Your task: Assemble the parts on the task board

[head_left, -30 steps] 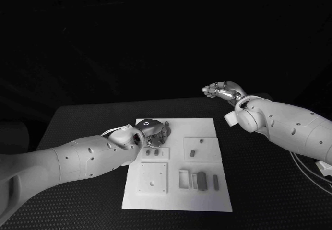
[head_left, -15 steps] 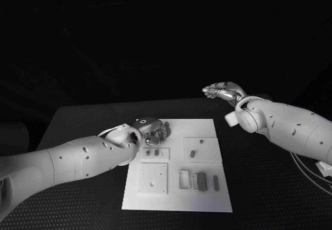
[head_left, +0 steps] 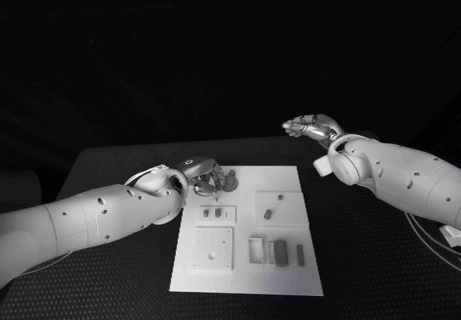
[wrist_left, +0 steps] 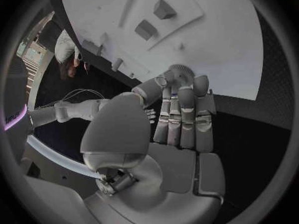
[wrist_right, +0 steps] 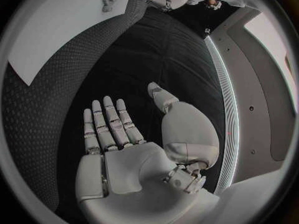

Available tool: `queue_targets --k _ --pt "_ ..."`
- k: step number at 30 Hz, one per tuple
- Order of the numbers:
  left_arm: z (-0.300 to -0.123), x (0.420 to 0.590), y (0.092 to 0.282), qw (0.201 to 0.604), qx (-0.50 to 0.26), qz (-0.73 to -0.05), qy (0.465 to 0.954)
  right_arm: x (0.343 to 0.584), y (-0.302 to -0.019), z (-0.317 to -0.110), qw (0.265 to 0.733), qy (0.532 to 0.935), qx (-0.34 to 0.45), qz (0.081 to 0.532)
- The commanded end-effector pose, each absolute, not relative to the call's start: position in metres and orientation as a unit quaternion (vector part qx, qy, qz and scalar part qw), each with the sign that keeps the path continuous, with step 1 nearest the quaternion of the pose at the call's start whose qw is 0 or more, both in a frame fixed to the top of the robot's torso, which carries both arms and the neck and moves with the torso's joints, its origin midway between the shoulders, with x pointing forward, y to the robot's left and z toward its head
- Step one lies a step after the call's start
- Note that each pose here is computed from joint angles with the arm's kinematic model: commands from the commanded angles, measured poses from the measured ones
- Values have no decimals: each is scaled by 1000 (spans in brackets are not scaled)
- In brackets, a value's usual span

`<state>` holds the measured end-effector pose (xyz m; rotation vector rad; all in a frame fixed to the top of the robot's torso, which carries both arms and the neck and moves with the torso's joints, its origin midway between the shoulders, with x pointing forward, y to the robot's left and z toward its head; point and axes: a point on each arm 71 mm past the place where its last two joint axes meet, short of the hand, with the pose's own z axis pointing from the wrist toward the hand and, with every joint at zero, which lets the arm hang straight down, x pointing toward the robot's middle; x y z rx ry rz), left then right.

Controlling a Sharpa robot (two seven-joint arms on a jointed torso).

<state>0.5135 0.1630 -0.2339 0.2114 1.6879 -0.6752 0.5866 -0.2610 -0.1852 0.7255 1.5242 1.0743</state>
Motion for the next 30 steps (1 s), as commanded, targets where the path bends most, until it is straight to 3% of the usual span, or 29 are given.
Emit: queue_targets --k 1,8,30 --pt "-238 513 167 589 100 -281 751 586 -260 -185 539 642 298 457" --pt "-240 512 175 587 101 -270 757 586 -261 -185 539 642 299 456" --pt "-251 508 170 569 136 -255 770 586 -261 -185 539 642 299 456"
